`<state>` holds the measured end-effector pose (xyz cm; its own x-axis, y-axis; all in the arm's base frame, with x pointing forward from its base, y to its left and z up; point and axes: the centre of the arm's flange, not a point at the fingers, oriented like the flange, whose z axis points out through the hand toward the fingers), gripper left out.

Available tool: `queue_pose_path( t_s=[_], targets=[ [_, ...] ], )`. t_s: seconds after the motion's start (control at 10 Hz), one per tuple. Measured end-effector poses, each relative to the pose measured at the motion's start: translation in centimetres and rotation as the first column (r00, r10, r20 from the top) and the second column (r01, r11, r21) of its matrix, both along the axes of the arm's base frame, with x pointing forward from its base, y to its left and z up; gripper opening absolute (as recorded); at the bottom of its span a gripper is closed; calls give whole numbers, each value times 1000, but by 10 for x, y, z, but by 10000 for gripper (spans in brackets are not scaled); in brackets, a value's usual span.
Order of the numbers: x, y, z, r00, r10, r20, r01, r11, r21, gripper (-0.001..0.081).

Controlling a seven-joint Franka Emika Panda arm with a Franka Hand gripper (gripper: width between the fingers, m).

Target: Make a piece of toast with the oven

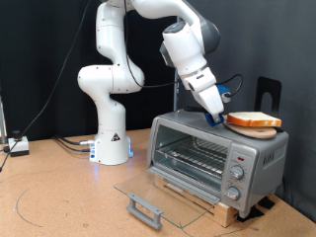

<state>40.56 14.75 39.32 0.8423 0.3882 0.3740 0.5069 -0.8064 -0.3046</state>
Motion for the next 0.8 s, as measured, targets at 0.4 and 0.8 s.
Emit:
queue_pose_path(
  t_s=[0.4, 0.8],
  targets=[
    [6, -29, 15, 998, -49, 34, 45, 994, 102, 406],
    [2, -44, 24, 999, -40, 34, 35, 992, 120, 406]
  ],
)
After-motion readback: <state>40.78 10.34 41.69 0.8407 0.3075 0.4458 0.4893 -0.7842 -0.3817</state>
